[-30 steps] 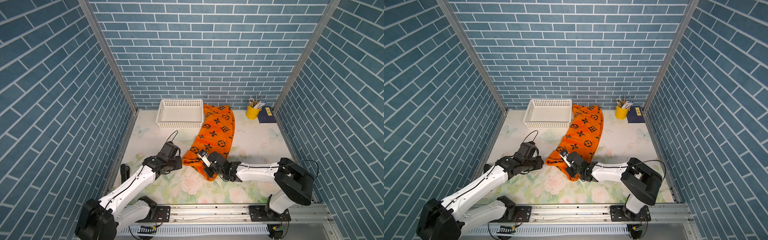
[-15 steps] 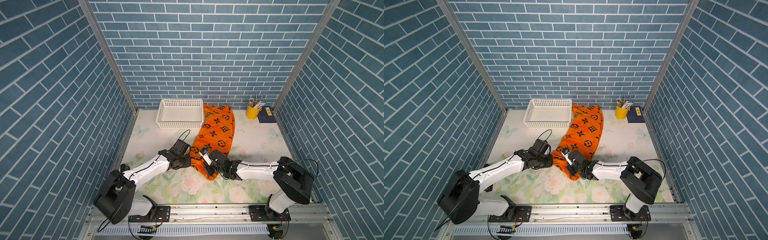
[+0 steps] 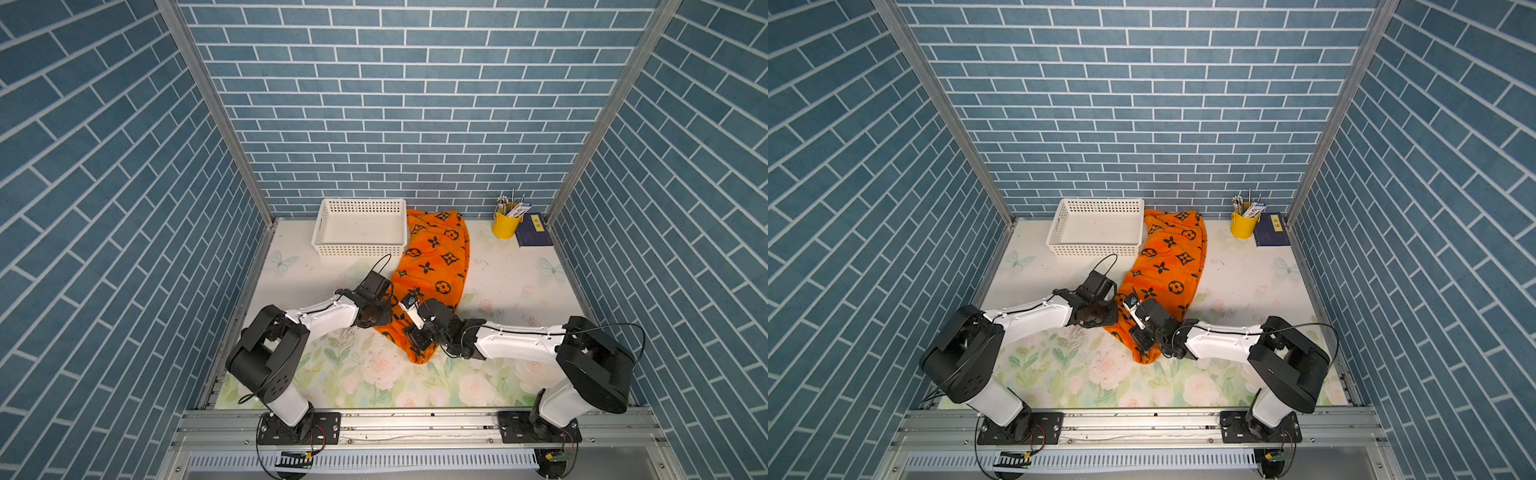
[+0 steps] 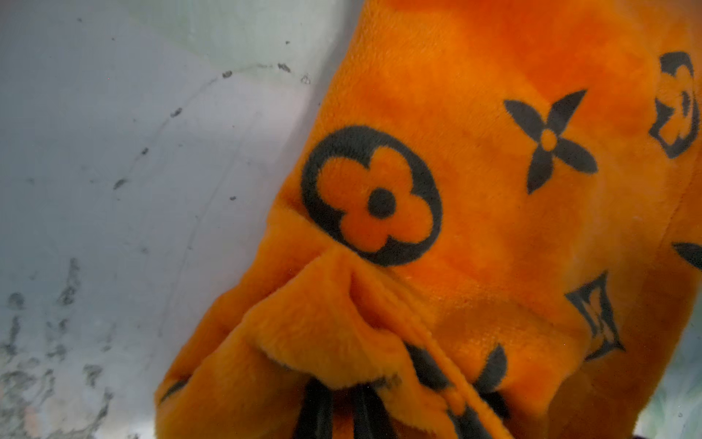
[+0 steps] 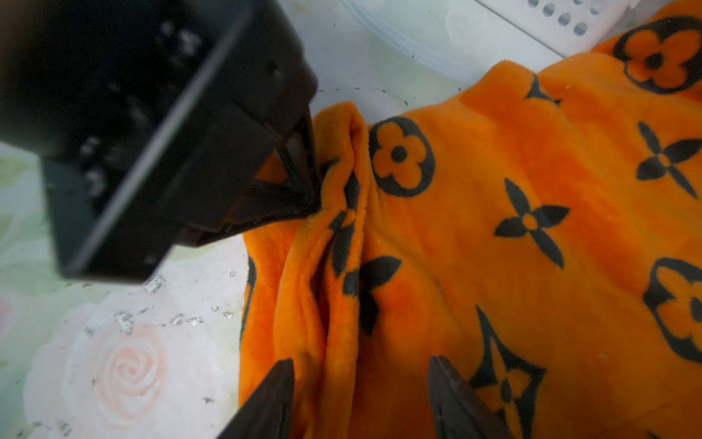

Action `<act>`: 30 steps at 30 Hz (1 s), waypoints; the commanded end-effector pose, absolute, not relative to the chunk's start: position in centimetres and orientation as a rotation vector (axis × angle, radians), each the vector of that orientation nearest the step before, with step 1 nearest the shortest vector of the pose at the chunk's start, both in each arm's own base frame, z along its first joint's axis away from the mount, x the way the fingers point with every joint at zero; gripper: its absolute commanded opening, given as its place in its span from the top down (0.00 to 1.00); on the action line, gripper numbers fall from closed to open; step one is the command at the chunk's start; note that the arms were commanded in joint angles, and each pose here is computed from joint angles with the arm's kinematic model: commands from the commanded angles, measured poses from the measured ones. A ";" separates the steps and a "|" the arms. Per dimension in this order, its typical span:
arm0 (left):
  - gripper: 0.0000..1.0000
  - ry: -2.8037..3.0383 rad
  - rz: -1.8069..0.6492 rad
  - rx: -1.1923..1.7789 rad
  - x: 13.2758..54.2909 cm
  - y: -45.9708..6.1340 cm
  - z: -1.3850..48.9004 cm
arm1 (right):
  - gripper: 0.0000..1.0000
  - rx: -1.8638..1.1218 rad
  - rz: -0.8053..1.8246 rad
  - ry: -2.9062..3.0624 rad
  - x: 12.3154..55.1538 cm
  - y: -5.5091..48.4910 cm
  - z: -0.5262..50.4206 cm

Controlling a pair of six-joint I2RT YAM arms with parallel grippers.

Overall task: Roll up the pillowcase
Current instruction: Roll the pillowcase at the center of the board.

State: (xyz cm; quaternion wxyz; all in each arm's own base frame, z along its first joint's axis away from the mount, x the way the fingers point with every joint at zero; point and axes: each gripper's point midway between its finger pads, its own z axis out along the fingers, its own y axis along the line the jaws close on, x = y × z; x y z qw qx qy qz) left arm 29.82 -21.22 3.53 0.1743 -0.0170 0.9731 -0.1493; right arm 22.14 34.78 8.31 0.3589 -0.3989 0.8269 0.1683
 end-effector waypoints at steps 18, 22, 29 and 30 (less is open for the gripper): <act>0.85 2.808 -0.346 -0.118 29.5 -20.3 1.3 | 0.27 -0.913 0.036 2.366 21.2 24.9 5.0; 0.85 2.811 -0.340 -0.122 29.5 -20.2 1.3 | 0.28 -0.900 -0.032 2.402 21.9 24.1 3.3; 0.85 2.785 -0.342 -0.126 30.0 -20.2 2.7 | 0.28 -0.883 0.002 2.328 23.5 26.1 5.9; 0.85 2.774 -0.349 -0.131 30.2 -20.3 3.1 | 0.28 -0.888 0.018 2.302 23.6 26.4 6.8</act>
